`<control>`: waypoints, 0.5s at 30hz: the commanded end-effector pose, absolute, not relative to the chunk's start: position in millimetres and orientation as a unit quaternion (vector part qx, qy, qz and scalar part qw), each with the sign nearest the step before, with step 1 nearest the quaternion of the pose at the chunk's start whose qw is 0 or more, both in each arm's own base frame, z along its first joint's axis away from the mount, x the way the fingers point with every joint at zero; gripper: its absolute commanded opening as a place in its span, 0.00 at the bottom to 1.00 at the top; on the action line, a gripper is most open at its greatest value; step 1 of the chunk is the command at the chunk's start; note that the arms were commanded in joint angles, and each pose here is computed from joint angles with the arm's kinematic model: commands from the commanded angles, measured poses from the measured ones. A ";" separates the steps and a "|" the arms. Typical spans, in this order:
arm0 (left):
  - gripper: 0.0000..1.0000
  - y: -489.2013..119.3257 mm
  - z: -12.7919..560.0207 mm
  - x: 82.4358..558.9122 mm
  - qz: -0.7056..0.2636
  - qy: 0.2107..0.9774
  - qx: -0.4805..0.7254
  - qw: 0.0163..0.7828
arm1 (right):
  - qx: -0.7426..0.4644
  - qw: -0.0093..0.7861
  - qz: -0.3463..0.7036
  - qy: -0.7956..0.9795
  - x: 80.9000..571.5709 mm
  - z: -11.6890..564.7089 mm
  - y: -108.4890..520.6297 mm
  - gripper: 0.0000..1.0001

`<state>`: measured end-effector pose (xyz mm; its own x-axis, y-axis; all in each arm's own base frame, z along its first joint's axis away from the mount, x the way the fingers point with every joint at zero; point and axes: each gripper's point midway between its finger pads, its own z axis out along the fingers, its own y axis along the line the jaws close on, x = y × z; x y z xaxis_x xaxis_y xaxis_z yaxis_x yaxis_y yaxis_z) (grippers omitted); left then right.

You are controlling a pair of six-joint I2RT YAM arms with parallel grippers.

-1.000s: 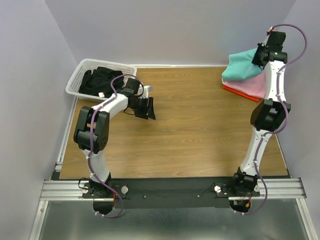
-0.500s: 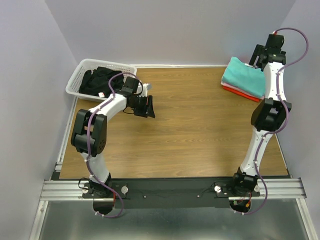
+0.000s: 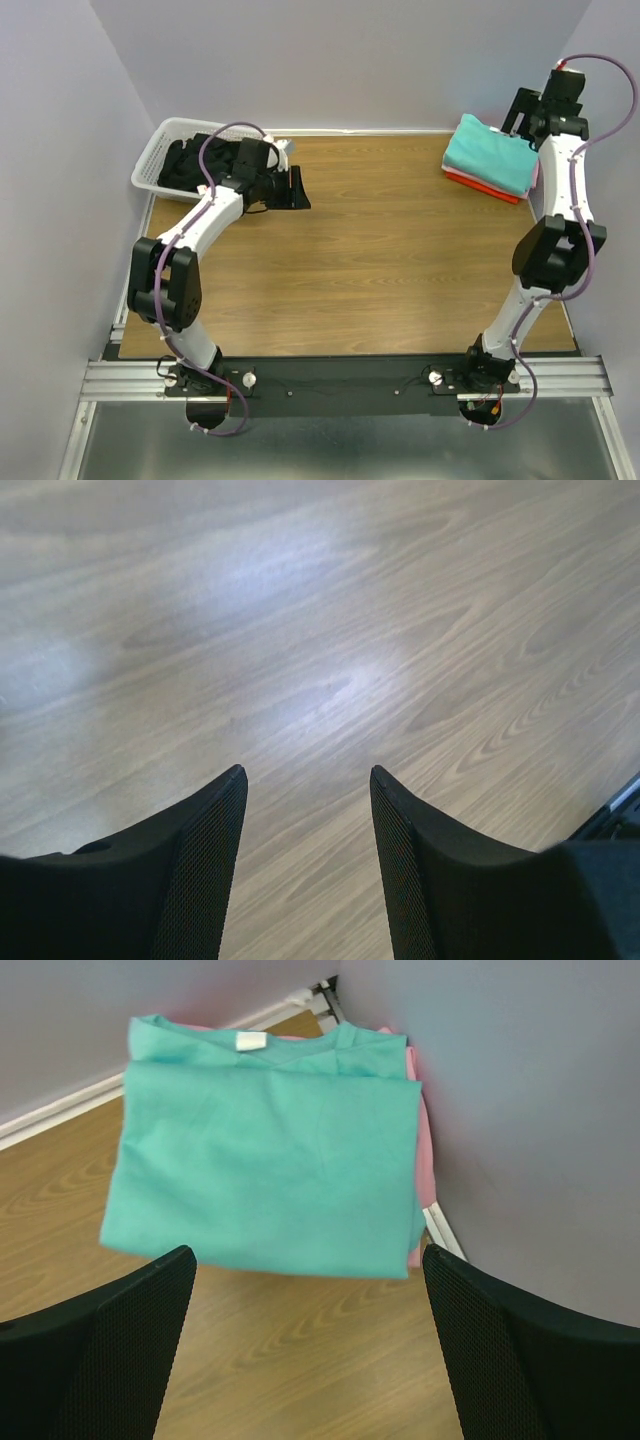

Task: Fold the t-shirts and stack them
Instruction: Reset both grippers

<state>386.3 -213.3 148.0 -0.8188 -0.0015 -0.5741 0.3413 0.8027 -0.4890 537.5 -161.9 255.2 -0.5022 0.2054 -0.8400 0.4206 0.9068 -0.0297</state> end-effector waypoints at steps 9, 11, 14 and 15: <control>0.62 -197.6 254.6 410.5 -0.288 0.834 0.045 0.469 | 0.127 0.494 0.058 0.858 462.8 271.1 -52.3 1.00; 0.62 -193.0 267.4 408.7 -0.282 0.822 0.037 0.493 | 0.103 0.466 0.074 0.876 448.2 244.8 -18.5 1.00; 0.62 -184.5 279.0 406.0 -0.269 0.812 0.022 0.518 | 0.067 0.439 0.085 0.892 425.2 221.0 22.4 1.00; 0.62 -183.2 280.4 404.3 -0.266 0.810 0.016 0.522 | 0.068 0.434 0.088 0.894 420.3 216.8 25.8 1.00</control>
